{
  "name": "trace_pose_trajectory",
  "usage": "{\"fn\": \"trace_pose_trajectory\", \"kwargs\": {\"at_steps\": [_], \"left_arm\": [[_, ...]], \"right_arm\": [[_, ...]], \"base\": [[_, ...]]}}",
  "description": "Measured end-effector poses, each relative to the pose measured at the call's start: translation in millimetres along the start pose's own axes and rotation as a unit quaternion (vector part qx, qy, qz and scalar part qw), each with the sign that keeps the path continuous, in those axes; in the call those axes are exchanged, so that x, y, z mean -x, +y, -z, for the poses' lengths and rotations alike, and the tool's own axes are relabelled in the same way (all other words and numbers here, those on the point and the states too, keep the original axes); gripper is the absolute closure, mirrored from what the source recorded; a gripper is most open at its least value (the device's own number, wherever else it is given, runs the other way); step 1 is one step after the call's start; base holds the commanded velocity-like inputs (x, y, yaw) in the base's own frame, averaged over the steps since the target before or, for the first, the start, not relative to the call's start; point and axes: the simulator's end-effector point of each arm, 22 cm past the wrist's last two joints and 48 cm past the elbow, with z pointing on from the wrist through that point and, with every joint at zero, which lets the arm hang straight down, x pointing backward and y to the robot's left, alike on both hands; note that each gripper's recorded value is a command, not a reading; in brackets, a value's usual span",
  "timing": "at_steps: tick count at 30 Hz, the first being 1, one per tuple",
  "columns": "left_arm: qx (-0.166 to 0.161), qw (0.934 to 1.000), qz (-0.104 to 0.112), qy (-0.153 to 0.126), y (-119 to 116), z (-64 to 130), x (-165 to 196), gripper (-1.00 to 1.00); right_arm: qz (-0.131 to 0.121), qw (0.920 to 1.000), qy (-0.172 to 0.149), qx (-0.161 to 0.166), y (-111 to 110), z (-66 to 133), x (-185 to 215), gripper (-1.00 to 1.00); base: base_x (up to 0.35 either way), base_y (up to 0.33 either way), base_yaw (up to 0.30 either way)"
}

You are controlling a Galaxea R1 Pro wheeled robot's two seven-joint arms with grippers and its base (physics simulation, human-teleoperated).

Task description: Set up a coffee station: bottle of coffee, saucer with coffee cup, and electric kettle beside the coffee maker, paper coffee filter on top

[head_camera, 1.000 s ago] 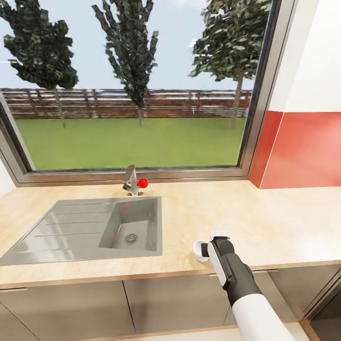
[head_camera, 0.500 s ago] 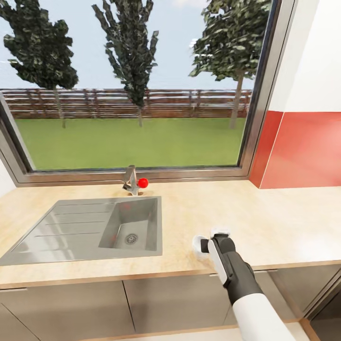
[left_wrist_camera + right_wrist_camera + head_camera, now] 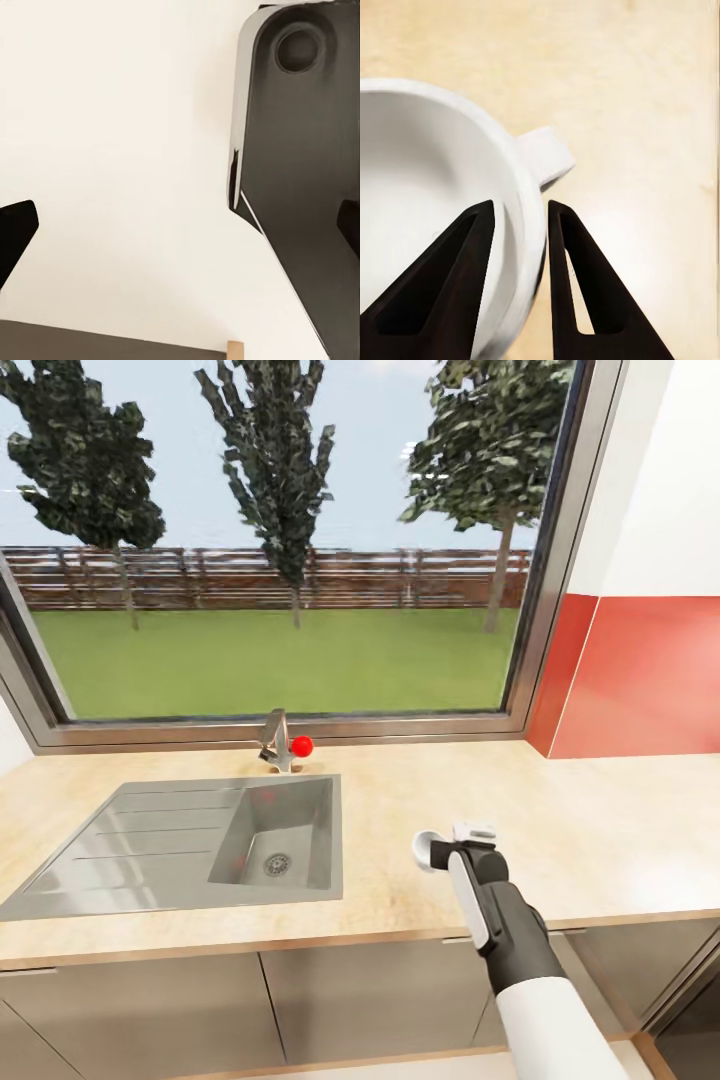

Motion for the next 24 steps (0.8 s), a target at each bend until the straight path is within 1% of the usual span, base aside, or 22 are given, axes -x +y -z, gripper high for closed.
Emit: {"fn": "trace_pose_trajectory", "kwargs": {"at_steps": [5, 8, 11, 17, 24], "left_arm": [[0.0, 1.0, 0.001, -0.005, 0.2, -0.3, 4.7, -1.0], [0.0, 1.0, 0.001, -0.005, 0.2, -0.3, 4.7, -1.0], [0.0, 1.0, 0.001, -0.005, 0.2, -0.3, 4.7, -1.0], [0.0, 1.0, 0.001, -0.006, 0.2, -0.4, 5.6, -1.0], [0.0, 1.0, 0.001, -0.007, 0.0, -0.5, 7.2, -1.0]], "right_arm": [[-0.006, 0.9998, -0.02, 0.001, 0.1, 3.0, 11.1, 1.0], [-0.008, 0.9996, -0.026, 0.002, 0.5, 3.5, 14.5, 1.0], [-0.009, 0.9995, -0.029, 0.002, 0.5, 4.7, 16.8, 1.0], [-0.013, 0.9989, -0.045, 0.004, 0.2, 11.7, 29.6, 1.0], [-0.015, 0.9988, -0.046, 0.006, 0.9, 12.0, 30.0, 1.0]], "base": [[0.0, 0.0, 0.007], [0.0, 0.0, 0.139], [0.0, 0.0, 0.229], [0.0, 0.0, 0.269], [0.0, 0.0, 0.278]]}}
